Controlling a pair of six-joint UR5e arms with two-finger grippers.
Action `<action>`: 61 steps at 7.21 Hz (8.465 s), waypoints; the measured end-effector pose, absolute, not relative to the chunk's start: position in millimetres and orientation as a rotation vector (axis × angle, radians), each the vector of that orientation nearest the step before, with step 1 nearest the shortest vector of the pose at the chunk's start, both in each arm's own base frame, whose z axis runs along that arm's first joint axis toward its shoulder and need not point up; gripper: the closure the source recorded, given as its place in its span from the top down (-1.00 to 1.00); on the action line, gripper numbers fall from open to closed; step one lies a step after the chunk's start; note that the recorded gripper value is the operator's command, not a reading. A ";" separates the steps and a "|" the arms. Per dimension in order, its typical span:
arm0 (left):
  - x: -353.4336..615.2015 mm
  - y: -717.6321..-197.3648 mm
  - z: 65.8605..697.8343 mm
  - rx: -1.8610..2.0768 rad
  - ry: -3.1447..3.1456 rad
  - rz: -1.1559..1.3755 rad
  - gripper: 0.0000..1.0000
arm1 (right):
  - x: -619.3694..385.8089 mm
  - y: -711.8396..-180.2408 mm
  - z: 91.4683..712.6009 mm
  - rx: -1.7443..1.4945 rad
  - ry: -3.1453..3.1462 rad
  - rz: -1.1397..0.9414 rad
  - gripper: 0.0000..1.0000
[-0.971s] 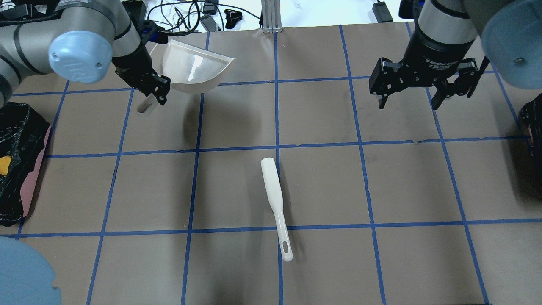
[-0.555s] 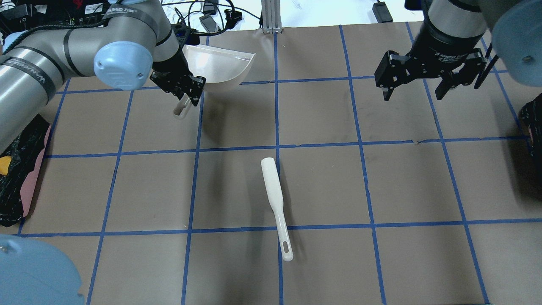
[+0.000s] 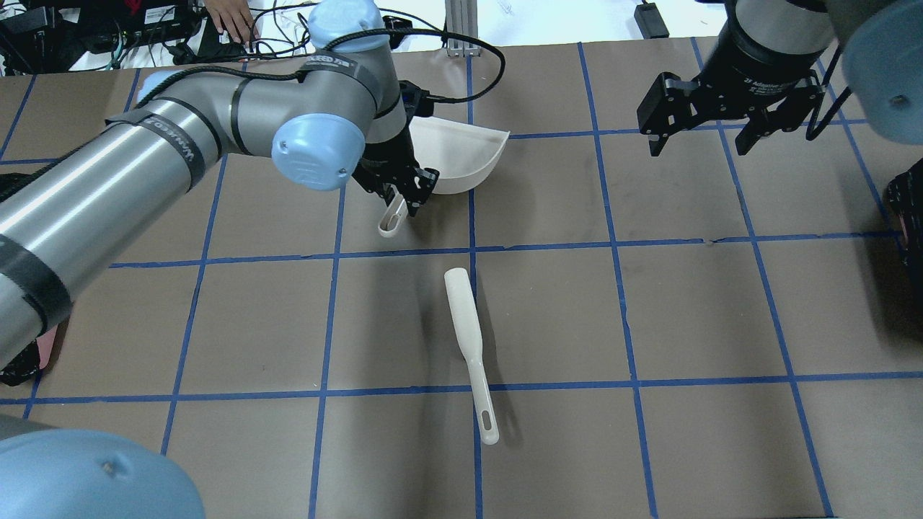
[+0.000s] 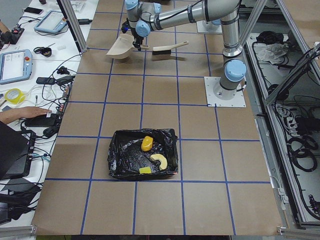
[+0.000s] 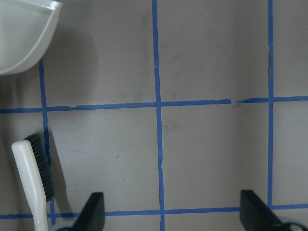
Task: Sweep and dump trash in nearest bin
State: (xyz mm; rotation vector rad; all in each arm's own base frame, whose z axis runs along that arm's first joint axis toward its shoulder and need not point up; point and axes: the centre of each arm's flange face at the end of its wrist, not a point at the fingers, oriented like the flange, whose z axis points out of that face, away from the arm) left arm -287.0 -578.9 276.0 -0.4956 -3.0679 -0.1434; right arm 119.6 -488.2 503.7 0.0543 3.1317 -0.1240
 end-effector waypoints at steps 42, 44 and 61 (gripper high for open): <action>-155.2 -457.2 537.0 -0.382 -3.086 0.036 1.00 | 124.1 -494.8 492.2 0.011 3.130 -0.117 1.00; -138.4 -457.7 539.6 -0.394 -3.088 0.046 1.00 | 124.0 -494.7 492.2 0.014 3.131 -0.117 1.00; -132.2 -451.1 546.9 -0.383 -3.088 0.068 1.00 | 124.3 -496.2 488.9 0.013 3.129 -0.109 1.00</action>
